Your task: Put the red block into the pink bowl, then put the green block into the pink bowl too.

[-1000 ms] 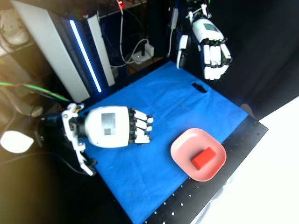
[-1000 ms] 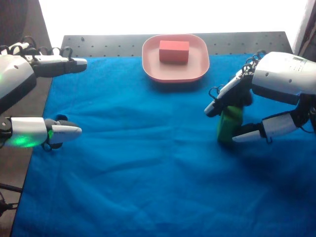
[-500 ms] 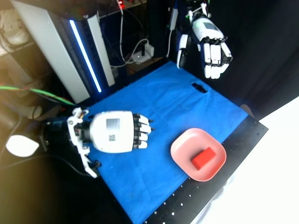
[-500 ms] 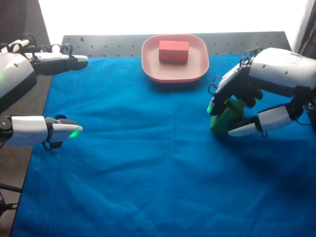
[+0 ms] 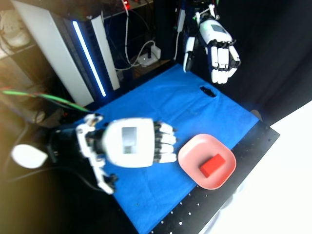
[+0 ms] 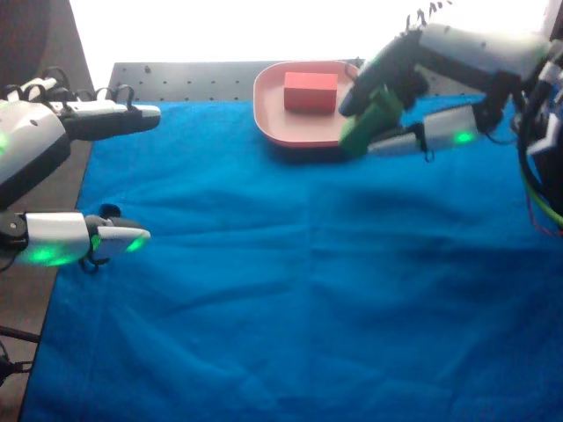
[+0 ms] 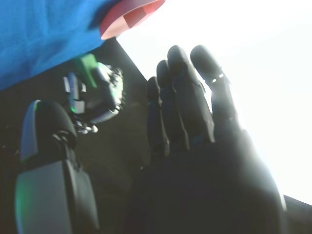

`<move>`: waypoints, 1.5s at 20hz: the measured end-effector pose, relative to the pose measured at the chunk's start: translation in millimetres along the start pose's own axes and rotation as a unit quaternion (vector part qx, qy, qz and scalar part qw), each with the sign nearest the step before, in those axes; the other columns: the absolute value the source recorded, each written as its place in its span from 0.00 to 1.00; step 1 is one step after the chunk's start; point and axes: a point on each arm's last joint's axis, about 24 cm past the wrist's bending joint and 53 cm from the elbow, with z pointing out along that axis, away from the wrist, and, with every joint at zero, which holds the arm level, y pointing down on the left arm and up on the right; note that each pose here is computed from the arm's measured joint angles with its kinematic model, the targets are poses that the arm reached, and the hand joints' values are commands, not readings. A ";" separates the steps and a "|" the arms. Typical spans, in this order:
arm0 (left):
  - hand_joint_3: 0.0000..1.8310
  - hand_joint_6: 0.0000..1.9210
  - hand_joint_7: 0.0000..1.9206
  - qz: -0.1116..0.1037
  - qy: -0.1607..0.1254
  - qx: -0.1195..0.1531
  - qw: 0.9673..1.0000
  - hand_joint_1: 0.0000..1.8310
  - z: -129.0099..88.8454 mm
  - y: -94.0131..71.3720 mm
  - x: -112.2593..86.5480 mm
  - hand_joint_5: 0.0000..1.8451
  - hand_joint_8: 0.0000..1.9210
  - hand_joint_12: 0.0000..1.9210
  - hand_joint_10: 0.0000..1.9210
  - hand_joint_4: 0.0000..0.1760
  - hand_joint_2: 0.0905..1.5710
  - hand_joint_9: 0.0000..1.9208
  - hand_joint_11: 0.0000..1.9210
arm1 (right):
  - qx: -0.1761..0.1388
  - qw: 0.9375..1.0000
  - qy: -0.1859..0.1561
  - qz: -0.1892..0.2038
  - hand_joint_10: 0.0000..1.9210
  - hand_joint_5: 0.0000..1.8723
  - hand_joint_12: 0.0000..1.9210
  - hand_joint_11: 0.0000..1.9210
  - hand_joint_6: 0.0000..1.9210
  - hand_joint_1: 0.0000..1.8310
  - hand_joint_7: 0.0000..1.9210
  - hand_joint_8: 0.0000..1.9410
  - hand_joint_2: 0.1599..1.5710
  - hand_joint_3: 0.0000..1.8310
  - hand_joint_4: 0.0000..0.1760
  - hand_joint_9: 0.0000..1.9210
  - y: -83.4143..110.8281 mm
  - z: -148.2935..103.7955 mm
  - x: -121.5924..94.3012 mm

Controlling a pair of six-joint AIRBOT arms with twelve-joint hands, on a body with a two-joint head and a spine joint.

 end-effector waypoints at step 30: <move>0.00 0.00 0.25 -0.026 -0.020 0.010 0.999 0.46 5.3 -3.2 -2.9 0.22 0.00 0.67 0.00 0.00 0.59 0.28 0.00 | 0.027 0.999 -0.026 0.037 0.00 0.17 0.33 0.00 0.00 0.44 0.10 0.00 0.50 0.00 0.91 0.08 -12.9 6.2 -3.7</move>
